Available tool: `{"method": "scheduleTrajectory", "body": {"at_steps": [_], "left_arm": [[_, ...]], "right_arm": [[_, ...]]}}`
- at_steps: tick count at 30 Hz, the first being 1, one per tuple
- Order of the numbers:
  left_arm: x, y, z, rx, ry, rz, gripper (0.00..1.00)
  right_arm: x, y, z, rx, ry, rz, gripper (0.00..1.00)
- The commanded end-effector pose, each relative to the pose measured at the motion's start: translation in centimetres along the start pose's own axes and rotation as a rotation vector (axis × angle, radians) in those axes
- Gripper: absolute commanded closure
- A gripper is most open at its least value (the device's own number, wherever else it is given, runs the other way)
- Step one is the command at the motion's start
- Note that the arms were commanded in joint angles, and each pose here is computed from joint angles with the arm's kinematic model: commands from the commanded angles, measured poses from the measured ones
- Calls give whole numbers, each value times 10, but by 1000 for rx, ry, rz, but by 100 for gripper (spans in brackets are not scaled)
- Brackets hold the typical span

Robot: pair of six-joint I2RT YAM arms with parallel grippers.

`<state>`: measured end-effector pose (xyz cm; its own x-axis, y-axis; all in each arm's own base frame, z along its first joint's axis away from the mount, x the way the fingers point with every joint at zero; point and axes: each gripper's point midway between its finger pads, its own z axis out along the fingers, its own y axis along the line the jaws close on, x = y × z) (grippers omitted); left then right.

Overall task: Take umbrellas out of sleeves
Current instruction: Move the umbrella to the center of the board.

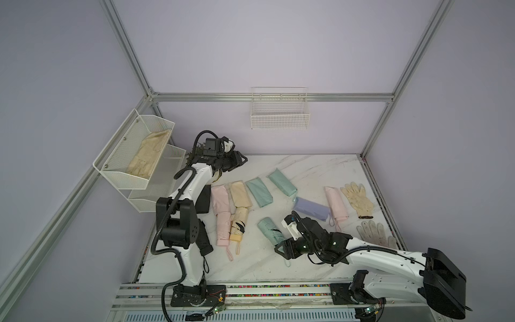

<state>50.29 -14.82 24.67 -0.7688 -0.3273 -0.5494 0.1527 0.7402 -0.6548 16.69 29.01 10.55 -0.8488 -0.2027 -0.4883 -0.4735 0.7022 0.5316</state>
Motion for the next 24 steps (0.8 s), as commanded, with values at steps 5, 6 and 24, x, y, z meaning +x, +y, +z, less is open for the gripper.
{"method": "scheduleTrajectory", "body": {"at_steps": [5,6,24], "left_arm": [[39,3,1,34,68,2,50],[37,0,1,46,68,7,50],[23,8,-10,114,37,-83,50]], "right_arm": [[-24,-35,23,259,10,-67,17],[-28,-39,28,286,15,-83,13],[-41,-77,83,437,90,-12,32]]}}
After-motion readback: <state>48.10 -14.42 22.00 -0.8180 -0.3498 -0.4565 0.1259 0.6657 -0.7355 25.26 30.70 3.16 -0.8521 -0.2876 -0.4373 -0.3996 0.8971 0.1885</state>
